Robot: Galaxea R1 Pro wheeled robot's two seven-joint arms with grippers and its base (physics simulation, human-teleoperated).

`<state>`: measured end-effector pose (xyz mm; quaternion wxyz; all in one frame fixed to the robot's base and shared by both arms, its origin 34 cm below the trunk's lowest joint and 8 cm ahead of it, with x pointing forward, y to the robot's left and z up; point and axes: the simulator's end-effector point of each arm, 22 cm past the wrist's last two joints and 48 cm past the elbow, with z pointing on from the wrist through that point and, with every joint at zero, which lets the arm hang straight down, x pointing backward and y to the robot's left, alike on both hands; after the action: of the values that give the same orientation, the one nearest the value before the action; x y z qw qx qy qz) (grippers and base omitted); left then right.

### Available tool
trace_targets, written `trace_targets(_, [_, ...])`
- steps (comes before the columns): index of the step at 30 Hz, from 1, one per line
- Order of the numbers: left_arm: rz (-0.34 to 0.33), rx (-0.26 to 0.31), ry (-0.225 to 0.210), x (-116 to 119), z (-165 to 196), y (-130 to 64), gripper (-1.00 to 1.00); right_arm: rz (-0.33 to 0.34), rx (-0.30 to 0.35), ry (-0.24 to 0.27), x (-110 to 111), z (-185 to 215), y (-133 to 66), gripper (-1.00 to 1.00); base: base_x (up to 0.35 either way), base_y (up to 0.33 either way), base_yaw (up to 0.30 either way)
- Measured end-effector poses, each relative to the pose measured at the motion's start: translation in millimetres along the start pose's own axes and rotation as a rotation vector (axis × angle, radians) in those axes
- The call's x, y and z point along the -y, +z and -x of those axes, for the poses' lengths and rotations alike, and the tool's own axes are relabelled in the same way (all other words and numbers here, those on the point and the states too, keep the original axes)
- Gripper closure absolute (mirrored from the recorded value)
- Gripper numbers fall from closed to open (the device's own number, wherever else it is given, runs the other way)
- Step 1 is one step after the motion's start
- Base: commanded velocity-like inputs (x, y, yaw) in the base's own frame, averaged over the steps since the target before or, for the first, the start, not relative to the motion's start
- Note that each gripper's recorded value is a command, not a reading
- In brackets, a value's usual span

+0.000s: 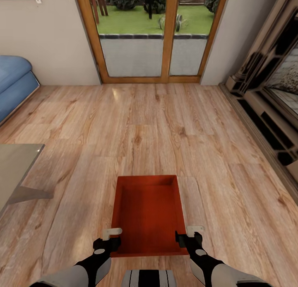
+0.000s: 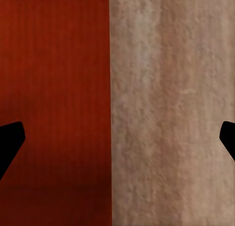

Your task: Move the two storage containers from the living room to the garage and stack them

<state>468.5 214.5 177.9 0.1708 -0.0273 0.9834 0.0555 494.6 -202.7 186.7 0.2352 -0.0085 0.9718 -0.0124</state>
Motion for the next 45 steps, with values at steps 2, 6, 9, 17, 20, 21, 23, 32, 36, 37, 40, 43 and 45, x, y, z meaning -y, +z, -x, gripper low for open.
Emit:
trace_targets(2, [0.0, 0.0, 0.0, 0.0, -0.1, 0.0, -1.0, 0.0, 0.0, 0.0, 0.0, 0.0, 0.0, -1.0, 0.0, 0.0, 0.0])
trace_targets(6, [0.0, 0.0, 0.0, 0.1, 0.0, 0.0, -1.0, 0.0, 0.0, 0.0, 0.0, 0.0, 0.0, -1.0, 0.0, 0.0, 0.0])
trace_targets(9, [0.0, 0.0, 0.0, 0.1, 0.2, 0.0, -1.0, 0.0, 0.0, 0.0, -0.1, 0.0, 0.0, -1.0, 0.0, 0.0, 0.0])
trace_targets(17, [0.0, 0.0, 0.0, 0.0, -0.1, 0.0, -1.0, 0.0, 0.0, 0.0, 0.0, 0.0, 0.0, -1.0, 0.0, 0.0, 0.0])
trace_targets(20, [0.0, 0.0, 0.0, 0.0, -0.2, 0.0, -1.0, 0.001, 0.0, 0.0, -0.9, 0.0, -0.1, -1.0, 0.0, 0.0, 0.0])
trace_targets(21, [0.0, 0.0, 0.0, 0.0, -0.2, 0.0, -1.0, 0.001, -0.001, 0.0, -0.9, -0.2, -0.1, -1.0, 0.0, 0.0, 0.0])
trace_targets(23, [0.0, 0.0, 0.0, 0.0, -0.2, 0.0, -1.0, 0.0, -0.001, 0.0, -0.3, -0.3, 0.0, -1.0, 0.0, 0.0, 0.0])
trace_targets(32, [0.0, 0.0, 0.0, 0.0, -0.1, 0.0, -1.0, 0.001, 0.0, 0.0, -1.2, -0.1, -0.1, -1.0, 0.0, 0.0, 0.0])
trace_targets(36, [0.0, 0.0, 0.0, 0.0, -0.1, 0.0, -1.0, 0.001, 0.0, 0.0, -1.2, 0.0, -0.1, -1.0, 0.0, 0.0, 0.0])
trace_targets(37, [0.0, 0.0, 0.0, 0.0, -0.1, 0.0, -1.0, 0.001, 0.0, 0.0, -1.2, 0.0, -0.1, -1.0, 0.0, 0.0, 0.0])
trace_targets(40, [0.0, 0.0, 0.0, 0.0, 0.0, 0.0, -1.0, 0.001, 0.0, 0.0, -1.2, 0.0, -0.1, -1.0, 0.0, 0.0, 0.0])
trace_targets(43, [0.0, 0.0, 0.0, 0.1, 0.1, 0.0, -1.0, 0.001, 0.0, 0.0, -1.2, 0.1, -0.1, -1.0, 0.0, 0.0, 0.0])
trace_targets(45, [0.0, 0.0, 0.0, 0.1, 0.1, 0.0, -1.0, 0.001, 0.0, 0.001, -1.2, 0.1, -0.1, -1.0, 0.0, 0.0, 0.0])
